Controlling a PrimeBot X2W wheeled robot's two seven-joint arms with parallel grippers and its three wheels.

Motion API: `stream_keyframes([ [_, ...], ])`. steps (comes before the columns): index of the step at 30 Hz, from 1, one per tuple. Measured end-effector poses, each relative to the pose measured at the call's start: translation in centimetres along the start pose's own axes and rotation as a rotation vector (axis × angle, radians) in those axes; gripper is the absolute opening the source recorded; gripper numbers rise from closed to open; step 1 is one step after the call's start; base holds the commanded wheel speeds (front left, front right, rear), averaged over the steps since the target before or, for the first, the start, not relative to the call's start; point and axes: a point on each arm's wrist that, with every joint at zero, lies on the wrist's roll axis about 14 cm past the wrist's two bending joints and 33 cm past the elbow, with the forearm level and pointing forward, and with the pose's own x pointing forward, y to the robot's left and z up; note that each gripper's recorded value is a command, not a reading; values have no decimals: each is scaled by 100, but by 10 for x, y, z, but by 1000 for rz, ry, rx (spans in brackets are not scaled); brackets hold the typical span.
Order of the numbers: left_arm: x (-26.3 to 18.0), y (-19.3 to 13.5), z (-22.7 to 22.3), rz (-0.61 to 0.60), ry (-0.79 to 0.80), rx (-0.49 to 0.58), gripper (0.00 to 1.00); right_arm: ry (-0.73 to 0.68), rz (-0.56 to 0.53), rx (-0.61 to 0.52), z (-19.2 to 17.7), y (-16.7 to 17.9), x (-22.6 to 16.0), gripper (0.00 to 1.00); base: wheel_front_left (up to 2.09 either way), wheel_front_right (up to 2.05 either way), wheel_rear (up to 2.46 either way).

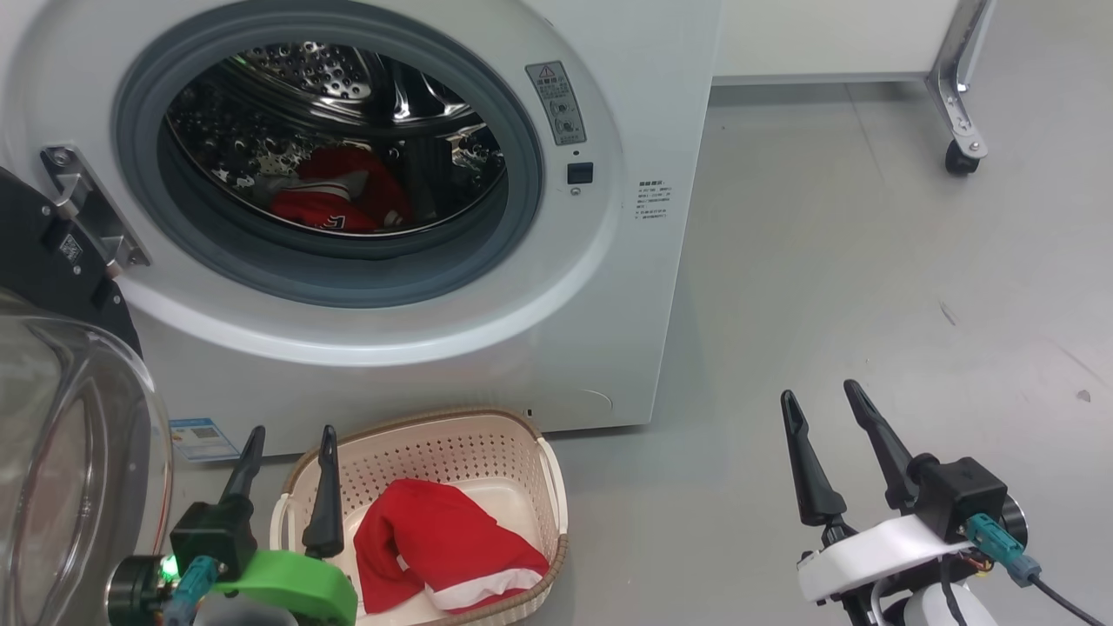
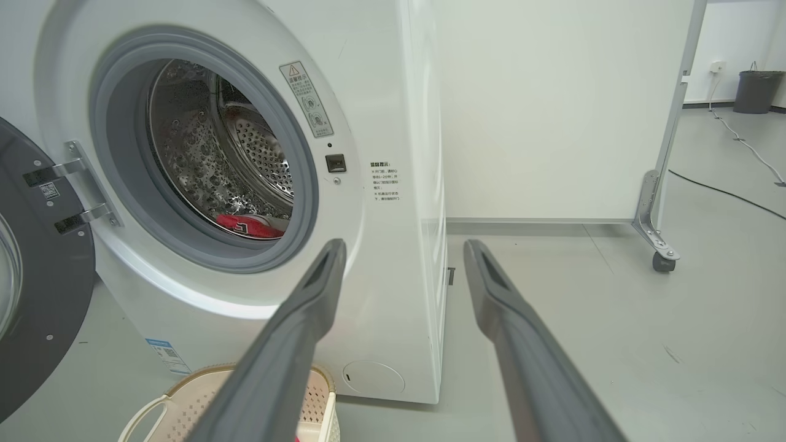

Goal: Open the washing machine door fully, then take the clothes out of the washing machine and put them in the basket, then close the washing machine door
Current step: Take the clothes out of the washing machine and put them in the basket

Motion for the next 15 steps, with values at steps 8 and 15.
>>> stream_keyframes([
  [8,-16,3,2,21,2,0,100,7,-3,0,-2,3,-9,100,0,0,0],
  [15,-23,3,2,25,9,-3,100,2,-7,-1,-1,3,-9,100,0,0,0],
])
